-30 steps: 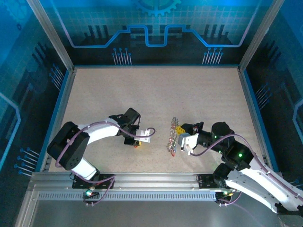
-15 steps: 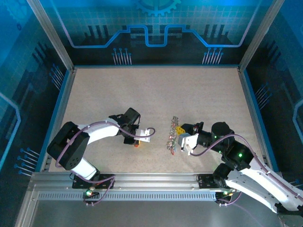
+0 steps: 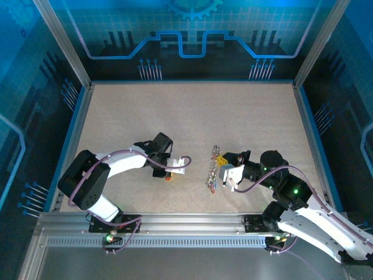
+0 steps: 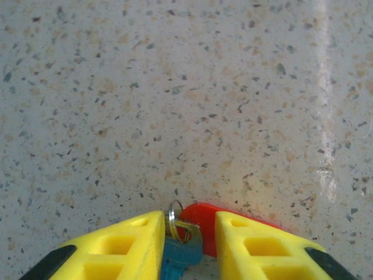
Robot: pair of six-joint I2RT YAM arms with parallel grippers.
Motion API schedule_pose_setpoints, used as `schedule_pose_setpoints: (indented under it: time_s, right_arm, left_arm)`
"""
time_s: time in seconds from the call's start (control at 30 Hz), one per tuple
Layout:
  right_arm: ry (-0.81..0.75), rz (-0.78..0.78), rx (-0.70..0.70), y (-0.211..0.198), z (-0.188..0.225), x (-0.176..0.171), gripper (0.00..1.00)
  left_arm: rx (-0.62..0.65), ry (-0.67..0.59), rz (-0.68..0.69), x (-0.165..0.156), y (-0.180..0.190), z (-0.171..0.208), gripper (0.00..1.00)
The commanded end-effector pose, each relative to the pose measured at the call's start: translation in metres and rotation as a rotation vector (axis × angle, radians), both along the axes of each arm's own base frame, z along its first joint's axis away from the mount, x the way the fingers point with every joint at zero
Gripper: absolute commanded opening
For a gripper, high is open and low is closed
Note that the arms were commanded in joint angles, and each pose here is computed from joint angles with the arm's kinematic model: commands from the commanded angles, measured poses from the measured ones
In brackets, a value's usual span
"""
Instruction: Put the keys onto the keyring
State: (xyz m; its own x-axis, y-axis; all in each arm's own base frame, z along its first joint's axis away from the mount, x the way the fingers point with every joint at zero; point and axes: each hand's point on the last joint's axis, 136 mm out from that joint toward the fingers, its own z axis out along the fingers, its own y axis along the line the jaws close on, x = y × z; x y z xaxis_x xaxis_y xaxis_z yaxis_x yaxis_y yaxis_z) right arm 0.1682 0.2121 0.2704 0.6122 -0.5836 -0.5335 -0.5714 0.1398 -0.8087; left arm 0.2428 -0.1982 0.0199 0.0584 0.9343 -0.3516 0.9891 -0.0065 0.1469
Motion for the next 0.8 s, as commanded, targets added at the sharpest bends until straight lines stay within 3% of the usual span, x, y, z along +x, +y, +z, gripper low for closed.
schedule_pose_setpoints:
  time_s: [0.0, 0.57, 0.77]
  right_arm:
    - [-0.045, 0.015, 0.054, 0.001, 0.022, -0.005, 0.0]
    - [-0.039, 0.02, 0.056, 0.002, 0.021, -0.006, 0.0]
    - [-0.038, 0.019, 0.055, 0.002, 0.022, -0.006, 0.0]
  left_arm:
    - [-0.069, 0.01, 0.065, 0.013, -0.008, 0.019, 0.34]
    - [-0.067, 0.12, 0.062, -0.001, -0.005, 0.014, 0.35]
    - [-0.037, 0.146, 0.065, -0.003, -0.002, 0.007, 0.31]
